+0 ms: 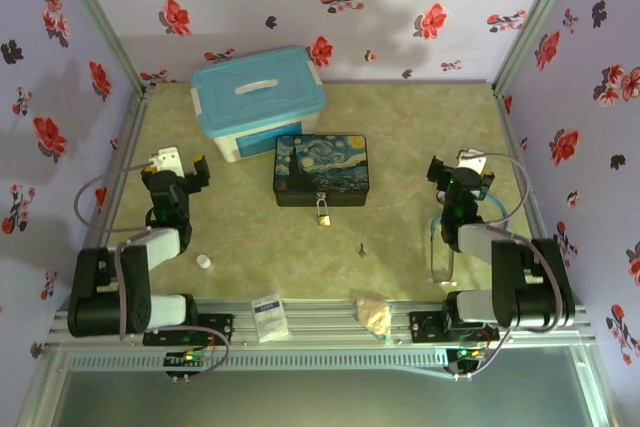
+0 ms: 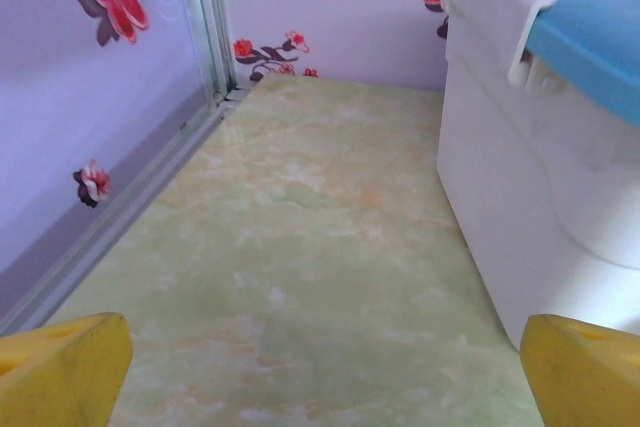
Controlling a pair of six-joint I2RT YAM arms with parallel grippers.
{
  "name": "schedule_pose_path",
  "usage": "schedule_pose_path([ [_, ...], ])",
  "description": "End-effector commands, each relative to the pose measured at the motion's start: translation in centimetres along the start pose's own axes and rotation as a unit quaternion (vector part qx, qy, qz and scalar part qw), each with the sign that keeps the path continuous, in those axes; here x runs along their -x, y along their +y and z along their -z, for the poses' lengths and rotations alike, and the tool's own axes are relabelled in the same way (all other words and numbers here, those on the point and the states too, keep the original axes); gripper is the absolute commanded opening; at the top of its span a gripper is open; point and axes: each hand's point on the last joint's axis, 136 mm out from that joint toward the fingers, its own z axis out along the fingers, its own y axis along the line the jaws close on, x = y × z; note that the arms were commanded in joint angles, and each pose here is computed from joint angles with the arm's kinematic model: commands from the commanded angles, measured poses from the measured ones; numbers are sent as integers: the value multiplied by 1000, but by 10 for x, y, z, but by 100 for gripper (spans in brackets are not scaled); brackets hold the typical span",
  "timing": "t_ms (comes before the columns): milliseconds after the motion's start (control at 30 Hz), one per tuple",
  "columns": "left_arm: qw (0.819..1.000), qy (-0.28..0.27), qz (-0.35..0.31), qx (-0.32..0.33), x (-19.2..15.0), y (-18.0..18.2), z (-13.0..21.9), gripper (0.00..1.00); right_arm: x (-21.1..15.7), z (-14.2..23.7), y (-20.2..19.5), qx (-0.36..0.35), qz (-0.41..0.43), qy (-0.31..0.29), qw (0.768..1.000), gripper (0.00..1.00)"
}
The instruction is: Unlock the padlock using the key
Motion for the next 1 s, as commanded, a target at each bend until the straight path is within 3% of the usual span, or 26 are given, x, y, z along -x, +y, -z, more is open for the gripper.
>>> schedule_pose_path([
  [0, 999, -12, 26, 20, 13, 11, 17, 100, 17, 13, -1, 7, -45, 9, 999, 99],
  [167, 988, 4, 153, 22, 34, 17, 41, 100, 24, 35, 1, 19, -125, 75, 989, 99],
  [300, 976, 27, 206, -71, 44, -12, 63, 100, 12, 56, 44, 144, -136, 149, 969, 99],
  [467, 939, 104, 282, -170, 32, -49, 95, 100, -20, 85, 72, 198, -180, 261, 928, 99],
  [667, 913, 190, 243, -266, 11, -106, 138, 100, -65, 133, 111, 221, -80, 335, 912, 98],
  [867, 868, 239, 267, -344, -5, -160, 172, 100, -107, 169, 131, 225, -22, 371, 901, 88],
  [967, 863, 247, 260, -356, -13, -179, 184, 100, -126, 182, 139, 224, -4, 386, 895, 80],
])
